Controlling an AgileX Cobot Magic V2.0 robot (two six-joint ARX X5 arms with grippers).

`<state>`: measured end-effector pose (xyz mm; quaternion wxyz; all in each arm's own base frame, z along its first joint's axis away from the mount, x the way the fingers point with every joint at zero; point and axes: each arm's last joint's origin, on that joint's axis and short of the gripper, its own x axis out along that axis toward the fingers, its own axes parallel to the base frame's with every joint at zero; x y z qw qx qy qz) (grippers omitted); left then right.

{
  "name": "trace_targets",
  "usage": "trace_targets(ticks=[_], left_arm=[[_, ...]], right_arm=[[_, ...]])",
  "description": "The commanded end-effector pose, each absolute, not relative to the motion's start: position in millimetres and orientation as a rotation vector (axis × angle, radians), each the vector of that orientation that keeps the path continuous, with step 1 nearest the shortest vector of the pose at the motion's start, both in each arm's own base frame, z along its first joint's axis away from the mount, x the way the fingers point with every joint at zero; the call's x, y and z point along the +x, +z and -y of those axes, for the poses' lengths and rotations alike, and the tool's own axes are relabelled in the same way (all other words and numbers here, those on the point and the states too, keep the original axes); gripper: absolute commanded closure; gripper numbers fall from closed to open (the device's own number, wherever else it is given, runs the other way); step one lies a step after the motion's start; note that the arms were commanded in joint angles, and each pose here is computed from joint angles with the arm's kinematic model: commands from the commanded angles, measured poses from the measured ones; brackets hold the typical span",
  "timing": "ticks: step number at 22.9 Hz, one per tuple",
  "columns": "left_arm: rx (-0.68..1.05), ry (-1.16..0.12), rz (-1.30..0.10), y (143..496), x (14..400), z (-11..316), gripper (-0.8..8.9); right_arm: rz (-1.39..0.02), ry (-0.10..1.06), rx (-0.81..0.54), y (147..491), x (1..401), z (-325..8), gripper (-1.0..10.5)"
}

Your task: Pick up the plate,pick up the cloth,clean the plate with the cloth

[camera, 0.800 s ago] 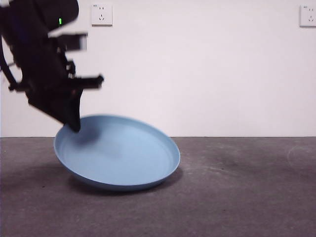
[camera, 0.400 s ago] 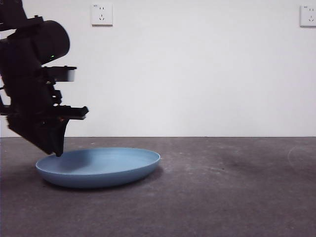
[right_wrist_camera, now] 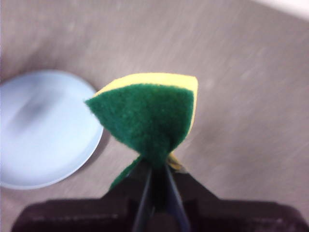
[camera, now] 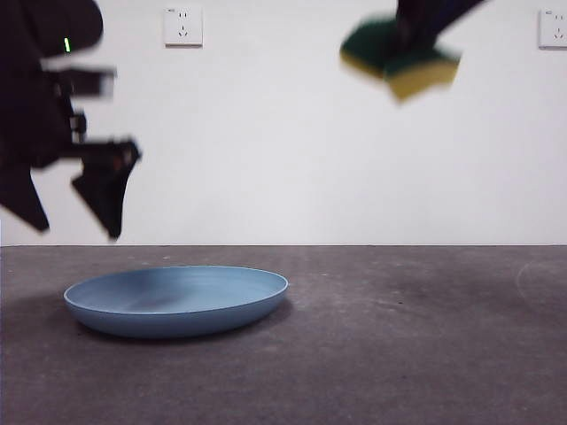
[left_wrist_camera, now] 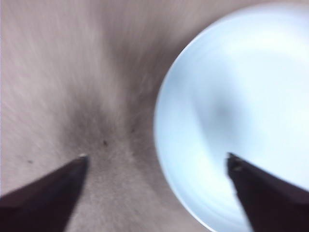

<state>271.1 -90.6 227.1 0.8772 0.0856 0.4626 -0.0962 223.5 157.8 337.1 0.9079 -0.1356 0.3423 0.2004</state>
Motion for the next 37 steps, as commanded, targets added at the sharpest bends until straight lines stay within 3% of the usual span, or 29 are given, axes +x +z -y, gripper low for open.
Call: trace_targets(ticks=[1,6,8,11,16,23,25,27,28,29,37], left_arm=[[0.160,-0.220,-0.892,251,254,91,2.80],[0.124,-0.241,-0.770,296,209,79,2.80],[0.104,-0.240,-0.730,309,192,73,2.80],[0.091,-0.240,-0.705,319,174,65,2.80],[0.095,-0.239,-0.720,320,167,62,2.80],[0.080,-0.262,-0.714,321,167,63,2.83],[0.070,-0.258,-0.709,321,168,64,2.85],[0.065,-0.256,-0.710,321,168,64,4.37],[0.081,-0.262,-0.708,321,168,64,6.20],[0.101,-0.269,-0.706,321,168,64,7.87],[0.109,-0.341,-0.612,331,163,63,8.21]], right_arm=[[-0.846,0.461,-0.238,305,249,-165,9.6],[-1.071,0.414,-0.275,236,289,-175,9.6],[-1.139,0.398,-0.291,212,298,-178,9.1],[-1.197,0.371,-0.288,193,305,-177,7.3],[-1.208,0.354,-0.279,191,309,-172,4.3],[-1.170,0.346,-0.249,209,304,-167,4.5],[-1.132,0.362,-0.242,229,293,-166,6.2],[-1.100,0.377,-0.240,249,280,-163,8.9],[-1.078,0.383,-0.235,260,273,-161,9.7],[-1.056,0.391,-0.231,269,267,-159,9.6],[-0.722,0.487,-0.151,352,200,-135,9.6]])
